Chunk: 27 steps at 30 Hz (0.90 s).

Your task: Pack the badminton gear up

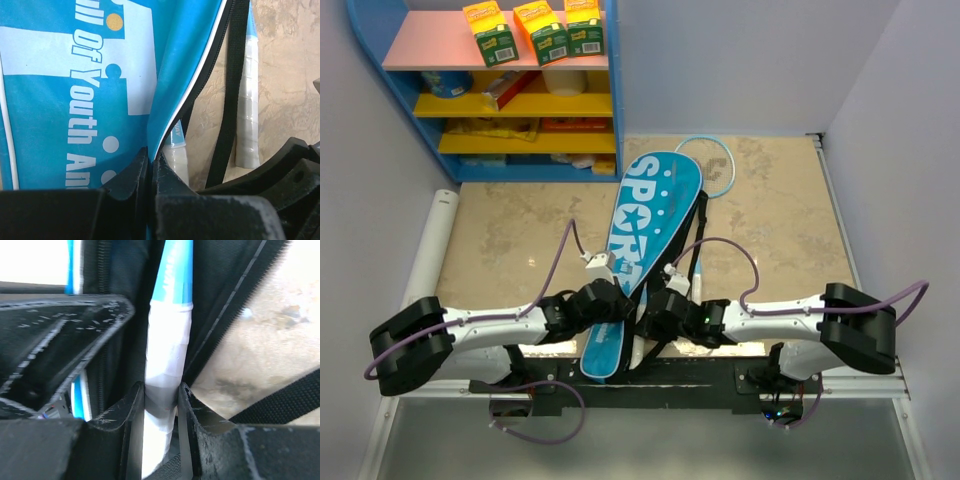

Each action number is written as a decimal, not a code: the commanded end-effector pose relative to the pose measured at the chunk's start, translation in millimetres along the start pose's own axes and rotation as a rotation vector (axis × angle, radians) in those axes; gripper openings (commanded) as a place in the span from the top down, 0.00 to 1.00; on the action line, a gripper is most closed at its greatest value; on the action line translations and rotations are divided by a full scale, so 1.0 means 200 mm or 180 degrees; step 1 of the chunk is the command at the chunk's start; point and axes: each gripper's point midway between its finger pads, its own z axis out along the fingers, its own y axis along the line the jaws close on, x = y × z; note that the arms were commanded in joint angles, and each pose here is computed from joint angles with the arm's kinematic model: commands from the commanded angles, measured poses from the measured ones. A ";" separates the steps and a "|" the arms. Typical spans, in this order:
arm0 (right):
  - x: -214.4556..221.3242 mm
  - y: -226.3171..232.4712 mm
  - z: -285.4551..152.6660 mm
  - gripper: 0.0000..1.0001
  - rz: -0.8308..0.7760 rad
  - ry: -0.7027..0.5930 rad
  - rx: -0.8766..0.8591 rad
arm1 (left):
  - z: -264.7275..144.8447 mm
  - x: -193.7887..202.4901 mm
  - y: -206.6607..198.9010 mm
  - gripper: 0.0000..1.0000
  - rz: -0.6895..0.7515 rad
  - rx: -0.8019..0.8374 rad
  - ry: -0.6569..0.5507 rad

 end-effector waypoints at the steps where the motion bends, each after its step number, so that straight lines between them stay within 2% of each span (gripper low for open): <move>1: -0.10 0.19 0.00 1.00 -0.0009 -0.0242 -0.0234 | 0.00 0.03 -0.01 1.00 -0.0121 0.0097 0.0031; 5: -0.13 0.27 0.01 1.00 -0.0015 -0.0293 -0.0267 | 0.00 0.07 0.00 1.00 -0.0139 0.0079 0.0063; 9: -0.12 0.25 0.07 1.00 0.0055 -0.0289 -0.0159 | 0.00 0.08 -0.01 1.00 -0.0198 0.0085 0.0058; 14: -0.11 0.27 0.13 1.00 0.0219 -0.0324 -0.0296 | -0.01 0.09 -0.04 1.00 -0.0356 0.0140 0.0097; 27: -0.13 0.36 0.05 1.00 0.0466 -0.0489 -0.1245 | -0.10 0.03 -0.17 1.00 -0.0586 0.0371 0.0158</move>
